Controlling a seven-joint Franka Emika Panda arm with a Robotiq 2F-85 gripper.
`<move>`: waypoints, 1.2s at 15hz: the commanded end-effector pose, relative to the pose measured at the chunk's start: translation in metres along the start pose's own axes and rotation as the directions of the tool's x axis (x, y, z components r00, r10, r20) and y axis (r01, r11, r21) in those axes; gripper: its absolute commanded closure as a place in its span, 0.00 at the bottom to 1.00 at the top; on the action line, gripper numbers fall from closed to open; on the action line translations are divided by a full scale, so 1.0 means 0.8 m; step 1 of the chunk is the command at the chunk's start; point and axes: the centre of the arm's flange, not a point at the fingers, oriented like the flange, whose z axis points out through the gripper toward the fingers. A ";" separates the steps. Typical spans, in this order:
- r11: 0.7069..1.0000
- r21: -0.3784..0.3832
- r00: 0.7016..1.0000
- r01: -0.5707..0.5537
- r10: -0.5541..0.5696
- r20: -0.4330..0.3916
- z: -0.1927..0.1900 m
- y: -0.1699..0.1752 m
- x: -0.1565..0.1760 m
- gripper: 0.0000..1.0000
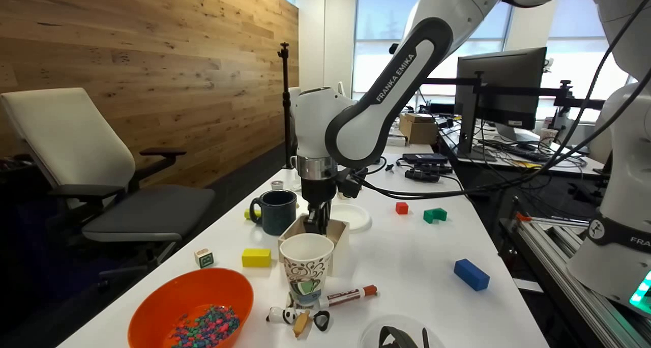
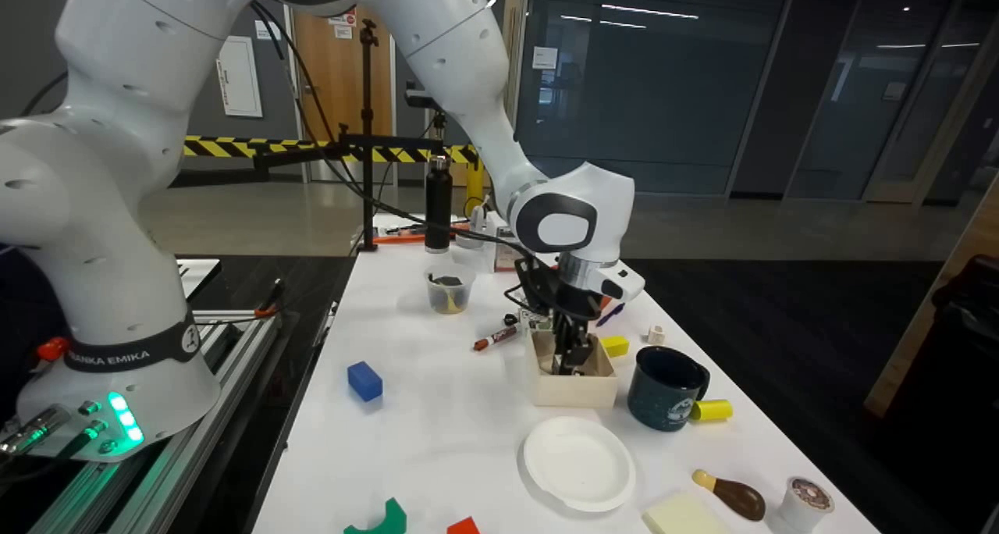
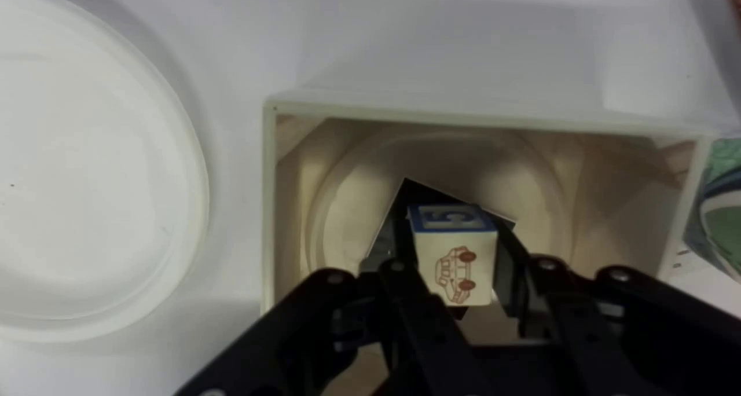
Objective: Put the white block in the brown box
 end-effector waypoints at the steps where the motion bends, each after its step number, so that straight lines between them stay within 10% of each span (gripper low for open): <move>1: 1.000 0.011 1.000 0.010 -0.010 -0.008 0.001 0.006 -0.006 0.39; 7: 1.000 0.004 1.000 -0.001 0.001 0.020 -0.005 0.002 -0.006 0.01; 18: 0.999 -0.023 0.999 -0.035 0.036 0.035 -0.098 0.003 -0.017 0.00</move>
